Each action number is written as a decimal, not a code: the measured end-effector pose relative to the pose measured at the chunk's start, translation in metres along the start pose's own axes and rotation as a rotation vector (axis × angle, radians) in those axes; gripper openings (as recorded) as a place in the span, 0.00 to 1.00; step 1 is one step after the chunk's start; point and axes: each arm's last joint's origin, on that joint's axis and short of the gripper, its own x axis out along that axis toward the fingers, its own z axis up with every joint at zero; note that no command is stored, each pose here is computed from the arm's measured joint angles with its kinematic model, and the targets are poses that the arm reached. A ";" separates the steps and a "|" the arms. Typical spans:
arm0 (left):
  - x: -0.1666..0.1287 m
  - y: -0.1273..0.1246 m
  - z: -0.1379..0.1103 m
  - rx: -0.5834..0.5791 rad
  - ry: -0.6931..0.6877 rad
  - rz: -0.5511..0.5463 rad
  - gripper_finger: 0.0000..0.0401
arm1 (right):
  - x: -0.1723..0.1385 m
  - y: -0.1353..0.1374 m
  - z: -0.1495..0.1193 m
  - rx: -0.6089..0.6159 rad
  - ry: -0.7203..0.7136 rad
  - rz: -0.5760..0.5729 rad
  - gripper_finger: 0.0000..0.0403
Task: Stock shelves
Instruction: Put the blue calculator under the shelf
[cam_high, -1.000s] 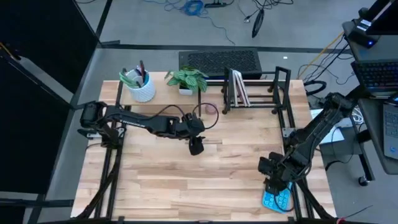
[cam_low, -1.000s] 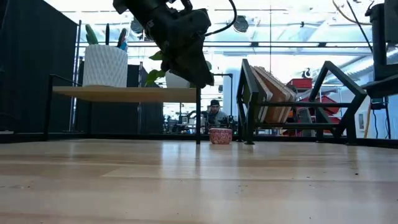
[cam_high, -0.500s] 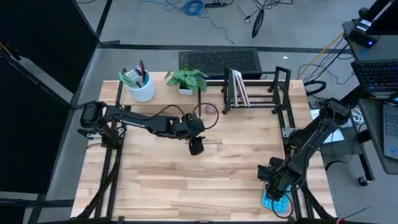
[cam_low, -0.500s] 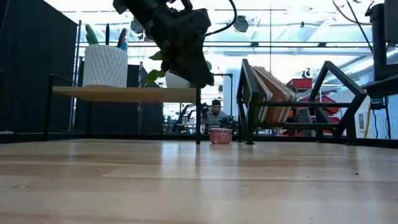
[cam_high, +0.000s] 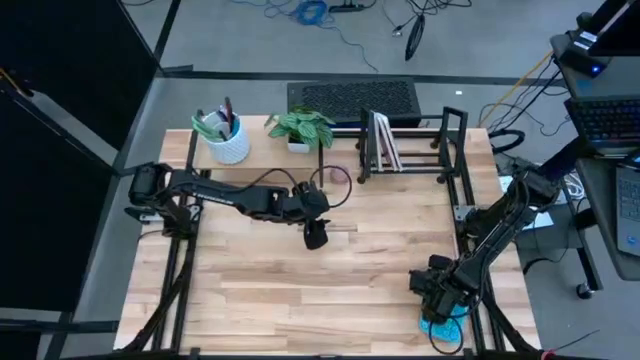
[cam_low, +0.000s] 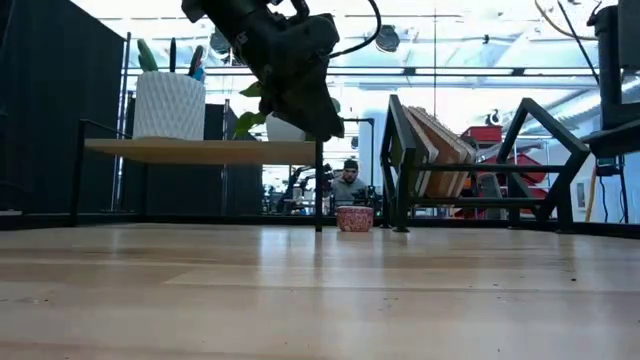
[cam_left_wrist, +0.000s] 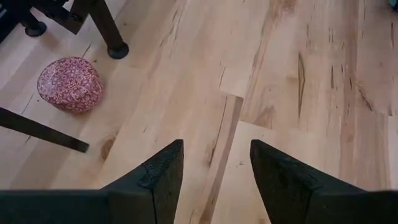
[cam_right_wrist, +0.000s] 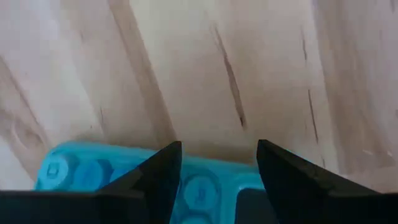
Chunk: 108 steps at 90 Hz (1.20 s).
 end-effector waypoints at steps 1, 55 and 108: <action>0.000 0.000 0.000 0.000 0.000 0.000 0.43 | 0.000 0.000 0.000 0.001 -0.004 0.000 0.48; 0.000 0.000 0.000 0.001 0.000 0.000 0.43 | -0.035 0.010 0.019 -0.005 -0.056 0.119 0.48; 0.000 0.000 0.000 0.020 0.000 0.000 0.43 | -0.015 0.020 -0.029 -0.036 0.036 0.043 0.48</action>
